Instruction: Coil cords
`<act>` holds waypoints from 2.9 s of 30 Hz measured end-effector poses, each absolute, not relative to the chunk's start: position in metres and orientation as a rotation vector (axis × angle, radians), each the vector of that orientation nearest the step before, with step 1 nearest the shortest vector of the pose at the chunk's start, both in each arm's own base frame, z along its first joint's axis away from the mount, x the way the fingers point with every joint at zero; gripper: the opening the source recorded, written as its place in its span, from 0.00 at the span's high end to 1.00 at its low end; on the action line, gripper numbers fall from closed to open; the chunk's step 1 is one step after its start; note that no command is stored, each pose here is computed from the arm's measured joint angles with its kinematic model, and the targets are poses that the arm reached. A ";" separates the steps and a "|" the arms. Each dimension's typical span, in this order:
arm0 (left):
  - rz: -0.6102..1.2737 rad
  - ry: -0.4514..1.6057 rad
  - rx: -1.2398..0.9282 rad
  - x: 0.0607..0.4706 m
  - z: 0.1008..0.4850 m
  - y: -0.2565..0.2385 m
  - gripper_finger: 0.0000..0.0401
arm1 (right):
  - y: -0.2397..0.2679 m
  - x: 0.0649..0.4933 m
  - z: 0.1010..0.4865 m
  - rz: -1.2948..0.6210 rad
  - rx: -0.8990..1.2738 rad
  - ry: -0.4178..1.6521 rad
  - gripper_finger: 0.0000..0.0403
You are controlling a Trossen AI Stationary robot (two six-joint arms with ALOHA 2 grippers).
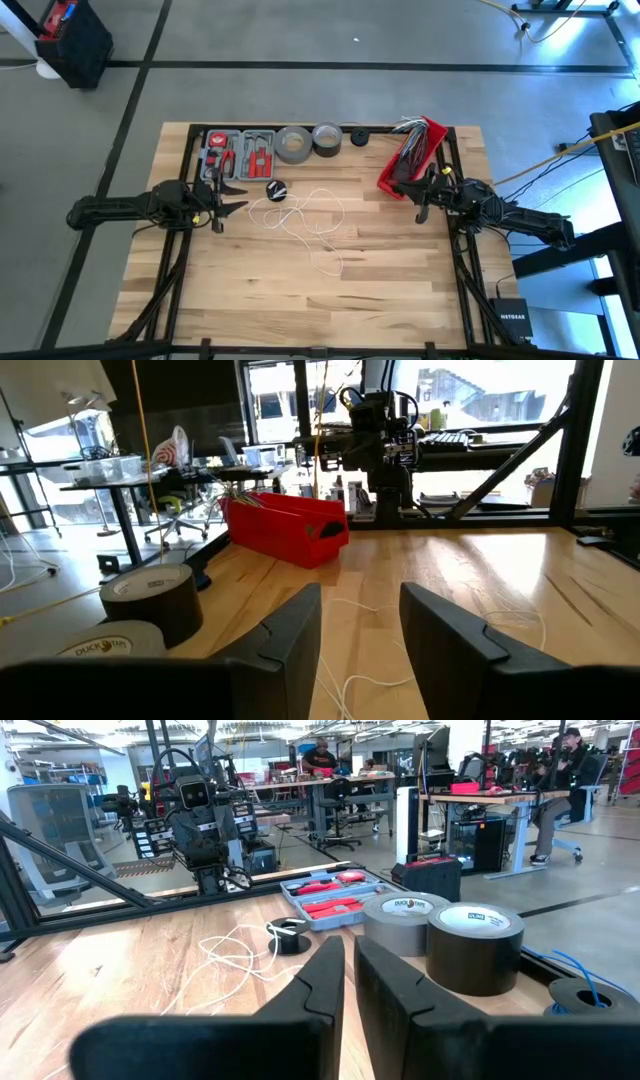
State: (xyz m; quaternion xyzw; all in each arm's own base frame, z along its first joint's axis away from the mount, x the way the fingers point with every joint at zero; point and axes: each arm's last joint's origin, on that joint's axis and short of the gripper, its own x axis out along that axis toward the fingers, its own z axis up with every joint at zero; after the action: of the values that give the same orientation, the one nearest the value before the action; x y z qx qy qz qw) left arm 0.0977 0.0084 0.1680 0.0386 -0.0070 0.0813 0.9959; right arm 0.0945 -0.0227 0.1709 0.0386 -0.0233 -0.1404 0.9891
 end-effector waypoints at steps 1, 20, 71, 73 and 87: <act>0.163 -0.014 0.077 0.098 0.168 0.008 0.67 | -0.023 0.094 0.171 -0.282 0.077 -0.047 0.92; 0.164 -0.014 0.077 0.098 0.168 0.008 0.67 | -0.023 0.094 0.171 -0.282 0.077 -0.047 0.92; 0.164 -0.010 0.127 0.098 0.168 0.008 0.67 | -0.023 0.095 0.171 -0.282 0.077 -0.046 0.92; 0.164 -0.005 0.192 0.098 0.168 0.008 0.67 | -0.023 0.094 0.171 -0.282 0.077 -0.047 0.92; 0.164 -0.018 0.154 0.098 0.169 0.008 0.67 | -0.023 0.094 0.171 -0.282 0.077 -0.047 0.92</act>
State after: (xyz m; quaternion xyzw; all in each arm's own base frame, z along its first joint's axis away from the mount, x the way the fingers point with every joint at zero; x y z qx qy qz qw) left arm 0.0976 0.0084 0.1691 0.0768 -0.0092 0.0819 0.9936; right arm 0.0945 -0.0228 0.1710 0.0384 -0.0234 -0.1405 0.9891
